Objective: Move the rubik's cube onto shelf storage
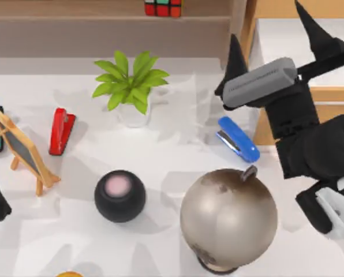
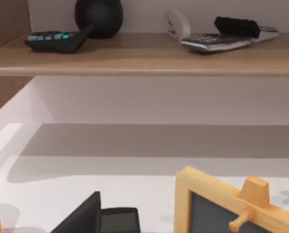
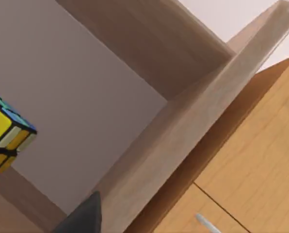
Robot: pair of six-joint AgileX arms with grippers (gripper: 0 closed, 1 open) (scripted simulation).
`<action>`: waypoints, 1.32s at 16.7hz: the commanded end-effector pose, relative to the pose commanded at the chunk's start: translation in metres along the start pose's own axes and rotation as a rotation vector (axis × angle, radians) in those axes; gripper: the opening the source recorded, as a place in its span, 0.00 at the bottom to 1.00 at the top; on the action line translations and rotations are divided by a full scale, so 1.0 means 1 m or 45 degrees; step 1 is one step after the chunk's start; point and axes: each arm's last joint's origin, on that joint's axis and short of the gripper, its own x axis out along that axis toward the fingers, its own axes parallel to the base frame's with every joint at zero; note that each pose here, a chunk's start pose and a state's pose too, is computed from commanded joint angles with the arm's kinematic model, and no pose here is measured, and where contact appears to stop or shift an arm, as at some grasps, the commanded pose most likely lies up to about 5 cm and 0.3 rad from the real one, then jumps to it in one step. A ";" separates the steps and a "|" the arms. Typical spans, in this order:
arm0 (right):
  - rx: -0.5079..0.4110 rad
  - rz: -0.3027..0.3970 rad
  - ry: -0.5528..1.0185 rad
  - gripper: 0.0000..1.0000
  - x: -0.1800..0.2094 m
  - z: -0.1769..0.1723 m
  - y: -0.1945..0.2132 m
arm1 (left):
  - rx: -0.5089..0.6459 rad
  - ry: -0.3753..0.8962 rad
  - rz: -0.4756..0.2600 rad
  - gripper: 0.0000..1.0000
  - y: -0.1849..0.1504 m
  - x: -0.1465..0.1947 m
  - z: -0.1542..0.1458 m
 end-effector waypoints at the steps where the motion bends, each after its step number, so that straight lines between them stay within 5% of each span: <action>1: -0.107 0.026 0.018 1.00 -0.015 -0.007 -0.006 | 0.000 0.000 0.000 1.00 0.000 0.000 0.000; 7: -0.773 0.227 0.297 1.00 -0.081 -0.064 -0.035 | 0.000 0.000 0.000 1.00 0.000 0.000 0.000; 10: -0.982 0.380 0.469 1.00 -0.097 -0.093 -0.035 | 0.000 0.000 0.000 1.00 0.000 0.000 0.000; 16: -1.028 0.456 0.522 1.00 -0.101 -0.104 -0.030 | 0.000 0.000 0.000 1.00 0.000 0.000 0.000; 22: -1.024 0.416 0.513 1.00 -0.087 -0.107 -0.031 | 0.000 0.000 0.000 1.00 0.000 0.000 0.000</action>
